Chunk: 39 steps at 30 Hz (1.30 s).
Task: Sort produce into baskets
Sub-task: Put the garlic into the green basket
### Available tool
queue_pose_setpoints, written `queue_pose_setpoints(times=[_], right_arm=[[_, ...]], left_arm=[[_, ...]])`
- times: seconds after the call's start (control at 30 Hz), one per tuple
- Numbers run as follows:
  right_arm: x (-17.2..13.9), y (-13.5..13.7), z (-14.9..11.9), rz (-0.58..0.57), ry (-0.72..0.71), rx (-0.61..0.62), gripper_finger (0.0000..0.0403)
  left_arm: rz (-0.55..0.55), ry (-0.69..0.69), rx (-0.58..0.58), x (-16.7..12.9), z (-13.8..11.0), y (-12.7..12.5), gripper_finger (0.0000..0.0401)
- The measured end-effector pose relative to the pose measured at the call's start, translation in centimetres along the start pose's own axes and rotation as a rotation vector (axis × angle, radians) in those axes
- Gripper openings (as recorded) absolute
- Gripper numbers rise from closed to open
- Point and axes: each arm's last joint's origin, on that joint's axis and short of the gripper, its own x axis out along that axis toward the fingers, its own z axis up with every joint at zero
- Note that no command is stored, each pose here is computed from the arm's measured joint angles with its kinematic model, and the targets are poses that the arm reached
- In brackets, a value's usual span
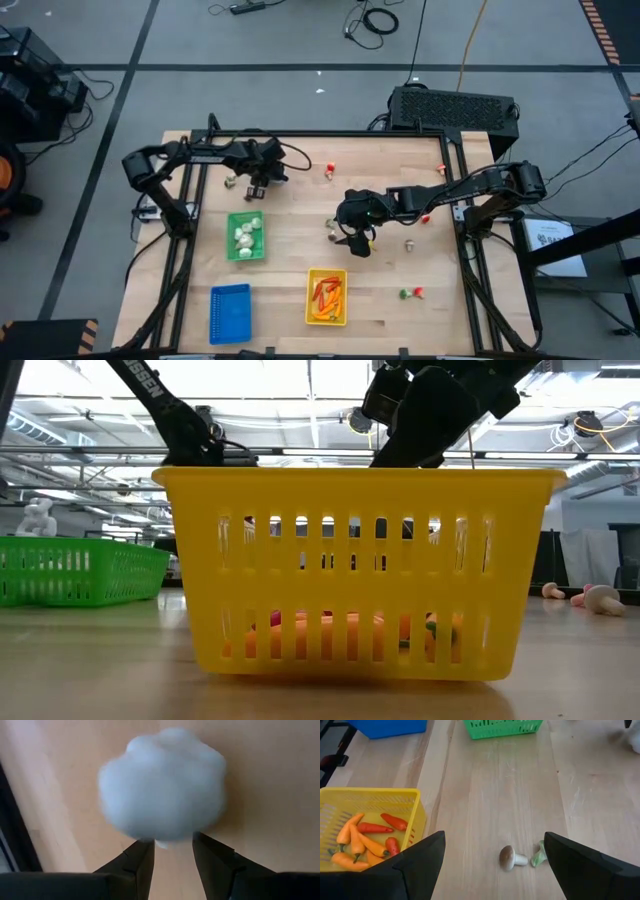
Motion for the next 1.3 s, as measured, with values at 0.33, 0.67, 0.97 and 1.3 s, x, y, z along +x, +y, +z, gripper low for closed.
queue_pose_setpoints(times=[0.33,0.67,0.97,1.3], right_arm=[[0.0,0.0,0.0,0.0,0.001,-0.002,0.0329],[0.0,0.0,0.0,0.0,0.002,-0.006,0.0329],[0.0,0.0,-0.1,0.0,0.006,-0.002,0.0329],[0.0,0.0,-0.1,0.0,0.006,-0.002,0.0329]], left_arm=[[0.032,-0.035,-0.032,0.5,0.3,0.5,0.0141],[-0.035,-0.097,-0.263,0.6,0.0,1.0,0.0141],[-0.108,-0.139,-0.297,0.6,-0.1,0.9,0.0141],[-0.119,-0.16,-0.43,1.6,0.2,1.3,0.0141]])
